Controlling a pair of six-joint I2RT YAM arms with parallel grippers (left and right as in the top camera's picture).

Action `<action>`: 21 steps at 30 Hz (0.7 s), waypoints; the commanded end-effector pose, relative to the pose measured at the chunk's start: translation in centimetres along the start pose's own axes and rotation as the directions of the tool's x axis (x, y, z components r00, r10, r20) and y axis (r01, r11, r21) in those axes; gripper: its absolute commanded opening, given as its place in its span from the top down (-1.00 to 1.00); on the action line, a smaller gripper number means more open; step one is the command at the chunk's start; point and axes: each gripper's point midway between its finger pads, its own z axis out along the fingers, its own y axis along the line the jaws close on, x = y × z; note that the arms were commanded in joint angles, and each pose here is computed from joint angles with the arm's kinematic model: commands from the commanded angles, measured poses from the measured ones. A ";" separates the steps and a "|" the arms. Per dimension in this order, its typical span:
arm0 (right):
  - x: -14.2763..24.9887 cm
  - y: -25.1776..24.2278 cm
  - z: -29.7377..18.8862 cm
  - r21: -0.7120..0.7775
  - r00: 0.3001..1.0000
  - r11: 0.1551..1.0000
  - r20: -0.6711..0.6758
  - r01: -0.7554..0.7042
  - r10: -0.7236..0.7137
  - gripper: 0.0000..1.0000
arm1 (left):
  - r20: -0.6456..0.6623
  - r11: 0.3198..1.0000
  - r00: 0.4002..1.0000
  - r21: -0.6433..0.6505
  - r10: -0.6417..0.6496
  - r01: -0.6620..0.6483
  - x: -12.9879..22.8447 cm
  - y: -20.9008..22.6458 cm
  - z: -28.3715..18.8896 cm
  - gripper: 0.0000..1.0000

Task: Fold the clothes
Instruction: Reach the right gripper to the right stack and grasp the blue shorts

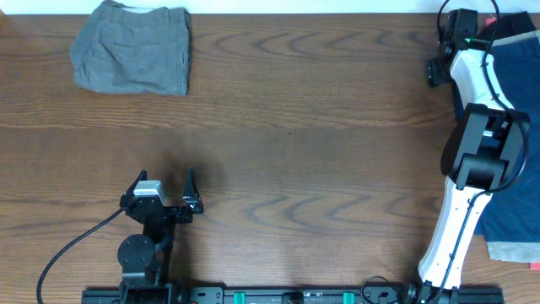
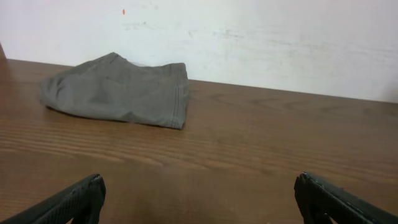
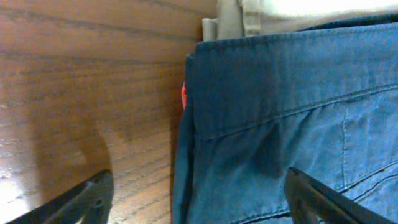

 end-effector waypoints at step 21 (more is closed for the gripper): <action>1.5 -2.8 1.3 0.034 0.992 0.993 -0.040 -0.115 0.116 0.98 | -0.047 1.000 0.999 0.015 0.012 -0.011 1.6 -0.2 0.1 -0.96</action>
